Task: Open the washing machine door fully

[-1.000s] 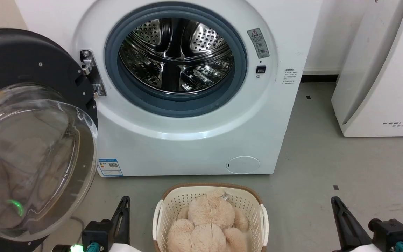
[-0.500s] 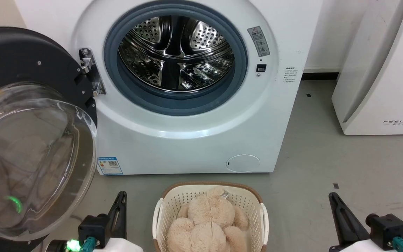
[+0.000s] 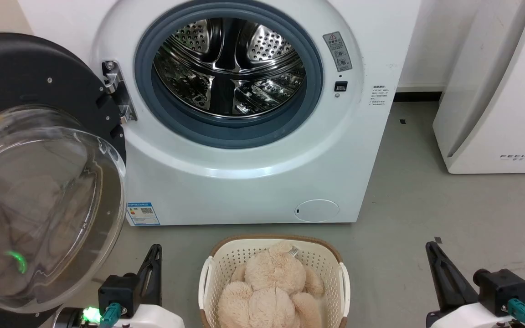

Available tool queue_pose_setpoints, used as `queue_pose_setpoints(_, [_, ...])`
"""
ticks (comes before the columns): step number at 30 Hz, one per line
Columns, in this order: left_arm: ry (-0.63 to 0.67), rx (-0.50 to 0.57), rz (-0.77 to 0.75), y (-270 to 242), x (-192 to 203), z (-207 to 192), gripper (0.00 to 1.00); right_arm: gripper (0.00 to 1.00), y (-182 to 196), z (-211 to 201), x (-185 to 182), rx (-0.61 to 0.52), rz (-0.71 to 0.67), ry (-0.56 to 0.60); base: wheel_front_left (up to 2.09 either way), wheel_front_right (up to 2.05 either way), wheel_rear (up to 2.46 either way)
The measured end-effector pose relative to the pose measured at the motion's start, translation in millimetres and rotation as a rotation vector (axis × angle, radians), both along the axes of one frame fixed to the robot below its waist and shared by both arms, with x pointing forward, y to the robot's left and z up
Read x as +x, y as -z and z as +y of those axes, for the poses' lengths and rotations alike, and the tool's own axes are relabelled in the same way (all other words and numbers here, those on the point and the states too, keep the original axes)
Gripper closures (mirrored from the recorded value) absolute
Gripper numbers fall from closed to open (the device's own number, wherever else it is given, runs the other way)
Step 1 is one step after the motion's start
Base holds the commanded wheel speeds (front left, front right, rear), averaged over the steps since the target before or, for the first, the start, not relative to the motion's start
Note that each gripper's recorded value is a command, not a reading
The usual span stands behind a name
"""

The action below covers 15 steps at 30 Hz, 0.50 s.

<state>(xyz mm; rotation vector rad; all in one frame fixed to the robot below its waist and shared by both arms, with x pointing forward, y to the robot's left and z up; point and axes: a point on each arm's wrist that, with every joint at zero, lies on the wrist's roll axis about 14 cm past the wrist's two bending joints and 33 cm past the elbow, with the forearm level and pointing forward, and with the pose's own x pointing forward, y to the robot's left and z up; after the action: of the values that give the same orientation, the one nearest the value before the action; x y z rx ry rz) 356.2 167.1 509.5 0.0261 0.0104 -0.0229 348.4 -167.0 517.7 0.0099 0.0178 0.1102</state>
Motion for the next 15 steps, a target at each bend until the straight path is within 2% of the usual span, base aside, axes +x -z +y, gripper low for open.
queue_pose_setpoints(15, [-0.006, 0.004, 0.001, -5.1, 5.3, 3.3, 1.0, 1.0, 0.0, 2.0, 6.0, -0.026, 0.005, -0.007, 0.0, 0.0, 0.0])
